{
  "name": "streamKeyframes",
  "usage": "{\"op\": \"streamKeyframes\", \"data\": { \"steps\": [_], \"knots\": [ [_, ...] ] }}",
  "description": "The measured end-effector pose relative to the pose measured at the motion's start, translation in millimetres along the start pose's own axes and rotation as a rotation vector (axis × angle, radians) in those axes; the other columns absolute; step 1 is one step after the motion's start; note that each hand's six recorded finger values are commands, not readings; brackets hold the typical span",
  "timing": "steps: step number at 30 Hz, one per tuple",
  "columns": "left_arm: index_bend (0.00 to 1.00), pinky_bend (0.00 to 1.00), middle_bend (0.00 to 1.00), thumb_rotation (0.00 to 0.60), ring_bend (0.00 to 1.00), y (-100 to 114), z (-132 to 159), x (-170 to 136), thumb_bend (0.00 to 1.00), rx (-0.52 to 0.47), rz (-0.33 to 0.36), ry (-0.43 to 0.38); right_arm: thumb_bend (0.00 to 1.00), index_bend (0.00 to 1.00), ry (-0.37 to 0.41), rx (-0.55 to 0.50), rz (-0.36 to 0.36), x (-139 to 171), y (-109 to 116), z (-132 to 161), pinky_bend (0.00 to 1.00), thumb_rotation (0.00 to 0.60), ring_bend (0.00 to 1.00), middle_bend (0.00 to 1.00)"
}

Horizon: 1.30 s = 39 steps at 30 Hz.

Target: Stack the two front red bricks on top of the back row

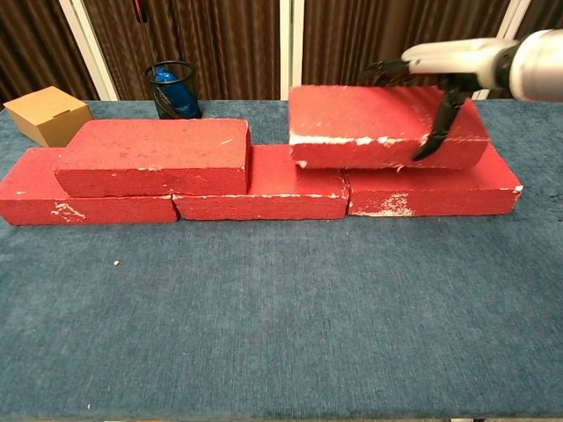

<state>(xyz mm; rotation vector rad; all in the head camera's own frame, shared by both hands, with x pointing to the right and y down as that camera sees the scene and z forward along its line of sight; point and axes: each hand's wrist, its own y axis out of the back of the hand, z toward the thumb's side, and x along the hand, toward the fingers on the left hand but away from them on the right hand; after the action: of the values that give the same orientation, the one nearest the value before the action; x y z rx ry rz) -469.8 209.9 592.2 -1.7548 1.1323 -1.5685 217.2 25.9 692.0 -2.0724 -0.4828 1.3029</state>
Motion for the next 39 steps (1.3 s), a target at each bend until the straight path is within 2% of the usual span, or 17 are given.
{"op": "streamKeyframes", "data": {
  "steps": [13, 39],
  "knots": [
    [0.0, 0.0, 0.0, 0.6, 0.0, 1, 3, 0, 0.0, 0.016, 0.024, -0.02, 0.0, 0.0, 0.061, 0.002, 0.036, -16, -15, 19, 0.0, 0.6, 0.0, 0.25],
    [0.0, 0.0, 0.0, 0.6, 0.0, -7, -4, 0, 0.0, -0.002, -0.01, -0.01, 0.0, 0.0, 0.045, -0.033, 0.06, -33, -22, 27, 0.0, 0.6, 0.0, 0.24]
  ]
}}
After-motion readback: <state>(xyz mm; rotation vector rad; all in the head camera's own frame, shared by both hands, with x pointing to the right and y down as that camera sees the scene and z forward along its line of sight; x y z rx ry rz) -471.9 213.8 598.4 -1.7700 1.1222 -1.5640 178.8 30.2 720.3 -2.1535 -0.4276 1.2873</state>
